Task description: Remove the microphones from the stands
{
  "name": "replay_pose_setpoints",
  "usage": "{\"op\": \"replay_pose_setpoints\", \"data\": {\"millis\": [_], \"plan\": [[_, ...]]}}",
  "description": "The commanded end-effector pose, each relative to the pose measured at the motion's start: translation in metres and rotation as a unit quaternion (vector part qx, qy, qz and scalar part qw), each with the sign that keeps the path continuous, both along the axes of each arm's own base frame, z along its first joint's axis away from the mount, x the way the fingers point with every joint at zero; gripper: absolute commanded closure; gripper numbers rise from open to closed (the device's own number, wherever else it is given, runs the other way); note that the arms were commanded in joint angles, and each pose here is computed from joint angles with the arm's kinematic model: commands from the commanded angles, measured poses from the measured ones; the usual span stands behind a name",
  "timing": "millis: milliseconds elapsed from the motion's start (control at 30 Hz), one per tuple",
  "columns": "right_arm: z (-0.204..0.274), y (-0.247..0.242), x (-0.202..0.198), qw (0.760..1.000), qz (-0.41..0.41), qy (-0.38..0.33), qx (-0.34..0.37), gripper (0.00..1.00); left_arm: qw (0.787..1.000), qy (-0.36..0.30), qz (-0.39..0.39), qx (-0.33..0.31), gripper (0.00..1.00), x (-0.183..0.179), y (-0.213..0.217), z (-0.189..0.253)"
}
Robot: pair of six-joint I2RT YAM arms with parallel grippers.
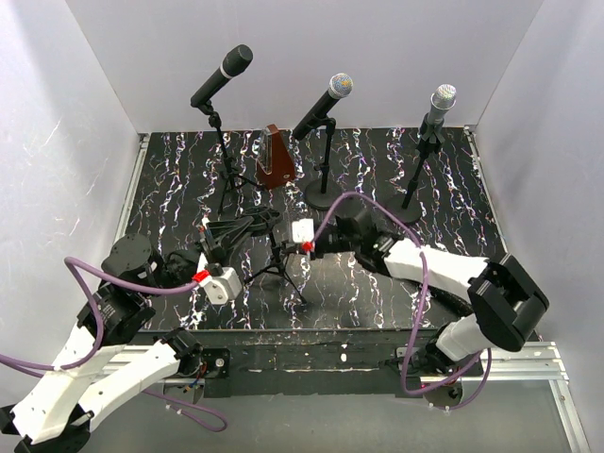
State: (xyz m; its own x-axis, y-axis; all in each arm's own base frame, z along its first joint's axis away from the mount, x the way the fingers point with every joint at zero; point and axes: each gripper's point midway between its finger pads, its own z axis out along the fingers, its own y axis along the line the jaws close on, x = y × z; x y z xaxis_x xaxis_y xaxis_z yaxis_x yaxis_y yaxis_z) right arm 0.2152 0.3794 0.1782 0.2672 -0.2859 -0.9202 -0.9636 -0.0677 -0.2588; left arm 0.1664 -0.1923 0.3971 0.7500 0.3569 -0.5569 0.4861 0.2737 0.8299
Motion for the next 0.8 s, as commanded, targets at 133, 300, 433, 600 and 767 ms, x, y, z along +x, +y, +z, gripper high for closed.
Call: {"op": "replay_pose_setpoints", "data": {"millis": [133,300,433,600,767], "plan": [[0.063,0.015,0.03,0.826,-0.015,-0.541,0.161,0.99,1.0,0.025,-0.016,0.004,1.0,-0.008,-0.001,-0.012],[0.056,0.007,0.014,0.835,0.007,-0.526,0.16,0.63,0.999,0.027,-0.022,0.004,1.0,-0.008,-0.003,-0.014],[0.039,-0.014,0.016,0.9,-0.004,-0.426,0.096,0.42,1.0,0.022,-0.02,0.002,1.0,-0.008,-0.002,-0.01],[0.03,-0.047,0.021,0.987,-0.078,-0.138,0.01,0.19,0.999,0.027,-0.02,-0.002,1.0,-0.009,-0.002,-0.011],[0.027,-0.06,-0.01,0.973,-0.084,0.196,-0.089,0.21,1.0,0.018,-0.017,-0.005,1.0,-0.008,-0.001,-0.01]]}}
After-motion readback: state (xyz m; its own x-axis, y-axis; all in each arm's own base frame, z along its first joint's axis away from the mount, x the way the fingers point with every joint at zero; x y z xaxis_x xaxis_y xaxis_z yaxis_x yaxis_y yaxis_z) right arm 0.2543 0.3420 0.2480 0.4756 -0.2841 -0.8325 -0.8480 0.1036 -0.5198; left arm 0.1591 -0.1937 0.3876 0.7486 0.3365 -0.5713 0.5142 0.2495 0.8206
